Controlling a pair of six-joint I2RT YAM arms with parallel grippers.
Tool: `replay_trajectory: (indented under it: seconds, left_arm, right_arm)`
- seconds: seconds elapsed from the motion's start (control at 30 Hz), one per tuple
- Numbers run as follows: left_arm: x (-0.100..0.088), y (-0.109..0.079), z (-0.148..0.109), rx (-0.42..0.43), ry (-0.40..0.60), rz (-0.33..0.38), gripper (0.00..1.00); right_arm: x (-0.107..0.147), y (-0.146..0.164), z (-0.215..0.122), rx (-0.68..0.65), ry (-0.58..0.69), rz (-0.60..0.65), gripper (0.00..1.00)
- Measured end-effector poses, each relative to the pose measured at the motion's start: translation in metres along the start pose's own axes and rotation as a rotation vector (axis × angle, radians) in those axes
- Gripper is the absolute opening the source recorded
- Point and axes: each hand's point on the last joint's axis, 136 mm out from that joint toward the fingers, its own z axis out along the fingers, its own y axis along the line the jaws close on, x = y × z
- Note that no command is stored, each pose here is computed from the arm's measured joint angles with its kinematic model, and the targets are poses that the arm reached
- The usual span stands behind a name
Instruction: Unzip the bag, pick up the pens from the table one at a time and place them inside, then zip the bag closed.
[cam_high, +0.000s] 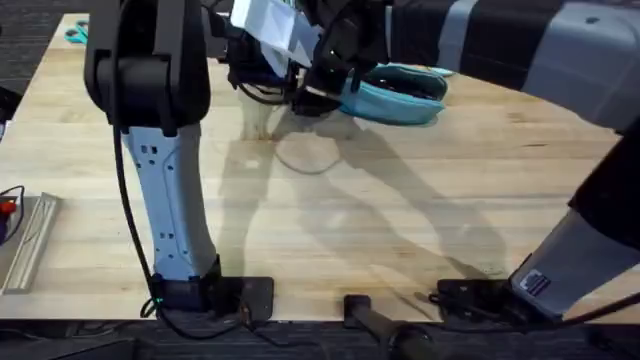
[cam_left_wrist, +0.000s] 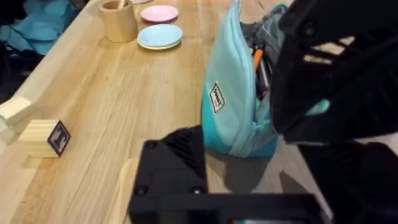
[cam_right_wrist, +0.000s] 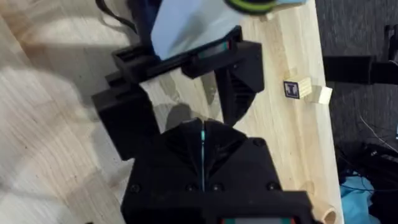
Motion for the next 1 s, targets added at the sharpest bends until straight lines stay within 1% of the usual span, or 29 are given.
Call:
replay_trajectory:
  seconds: [0.1,0.17,0.23,0.3,0.33,0.4,0.43,1.0]
  left_arm:
    - [0.0011,-0.0015,0.004,0.008,0.01,-0.003,0.755]
    - [0.0018,-0.0022,0.006,0.011,0.016,-0.003,0.674]
    - [0.0021,-0.0025,0.0071,0.013,0.019,-0.005,0.522]
    - [0.0017,-0.0028,0.0071,0.014,0.016,-0.011,0.311]
    - [0.0008,-0.0035,0.0072,0.016,0.011,-0.018,0.223]
    - [-0.0006,-0.0038,0.0079,0.018,0.004,-0.019,0.094]
    - [-0.0014,-0.0039,0.0079,0.019,-0.001,-0.02,0.062]
    - [-0.0022,-0.0039,0.0079,0.02,-0.006,-0.02,0.043]
  right_arm:
    - [0.0,0.0,0.0,0.0,0.0,0.0,0.033]
    - [0.0,0.0,0.0,0.0,0.0,0.0,0.033]
    - [0.0001,0.0001,0.0,0.0,0.0,0.0,0.033]
    - [0.0,0.0,0.0,0.0,0.0,0.0,0.033]
    - [0.0,0.0,0.0,0.0,0.0,0.0,0.033]
    - [0.0,0.0001,0.0,0.0,0.0,0.0,0.033]
    - [-0.0003,0.0003,0.0,-0.002,-0.002,0.0,0.033]
    - [0.0003,-0.0006,-0.0003,-0.004,-0.003,0.003,0.034]
